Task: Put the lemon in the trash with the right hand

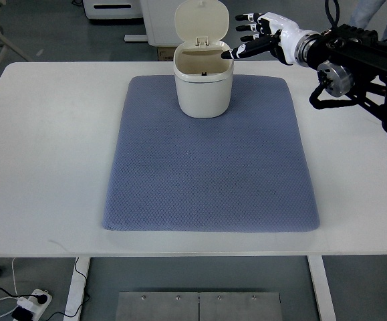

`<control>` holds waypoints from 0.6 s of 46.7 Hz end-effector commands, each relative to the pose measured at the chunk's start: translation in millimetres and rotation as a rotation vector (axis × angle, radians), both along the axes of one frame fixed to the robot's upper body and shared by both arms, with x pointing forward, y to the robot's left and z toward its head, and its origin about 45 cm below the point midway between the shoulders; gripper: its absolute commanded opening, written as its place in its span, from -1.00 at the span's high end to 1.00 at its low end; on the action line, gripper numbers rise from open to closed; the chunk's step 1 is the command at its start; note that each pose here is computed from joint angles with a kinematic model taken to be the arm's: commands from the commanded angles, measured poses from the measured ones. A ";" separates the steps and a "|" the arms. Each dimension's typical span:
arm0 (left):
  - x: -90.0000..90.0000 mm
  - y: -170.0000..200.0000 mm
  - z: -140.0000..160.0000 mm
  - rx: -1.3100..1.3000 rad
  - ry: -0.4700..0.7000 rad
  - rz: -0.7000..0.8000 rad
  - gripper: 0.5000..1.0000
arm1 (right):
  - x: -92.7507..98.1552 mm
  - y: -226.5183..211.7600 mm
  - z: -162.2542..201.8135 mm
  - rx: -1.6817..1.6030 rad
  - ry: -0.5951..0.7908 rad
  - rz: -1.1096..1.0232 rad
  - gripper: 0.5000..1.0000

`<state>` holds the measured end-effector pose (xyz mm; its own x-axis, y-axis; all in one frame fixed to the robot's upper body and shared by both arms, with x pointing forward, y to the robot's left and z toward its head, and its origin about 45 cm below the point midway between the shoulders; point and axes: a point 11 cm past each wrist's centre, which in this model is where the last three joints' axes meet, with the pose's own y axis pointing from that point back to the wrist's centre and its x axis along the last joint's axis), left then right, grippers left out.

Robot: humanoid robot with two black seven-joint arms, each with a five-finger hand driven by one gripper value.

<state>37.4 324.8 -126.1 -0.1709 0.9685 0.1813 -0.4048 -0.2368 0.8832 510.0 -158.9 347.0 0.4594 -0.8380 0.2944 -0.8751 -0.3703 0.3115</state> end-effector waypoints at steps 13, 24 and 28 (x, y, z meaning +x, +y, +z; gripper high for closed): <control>0.0 0.0 0.0 0.000 0.000 0.000 -1.00 | -3.2 -52.7 2.3 0.179 0.005 -0.096 -0.71; 0.0 0.0 0.0 0.000 0.000 0.000 -1.00 | -6.1 -86.1 -23.6 0.346 -0.010 -0.256 -0.70; 0.0 0.0 0.0 0.000 0.000 0.000 -1.00 | -9.5 -94.0 -35.6 0.387 -0.006 -0.293 -0.71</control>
<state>37.3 324.8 -126.1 -0.1709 0.9685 0.1810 -0.4050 -0.2365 0.8832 503.0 -248.7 319.2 0.2069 -0.9777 -0.0351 -0.9578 -0.2097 0.1965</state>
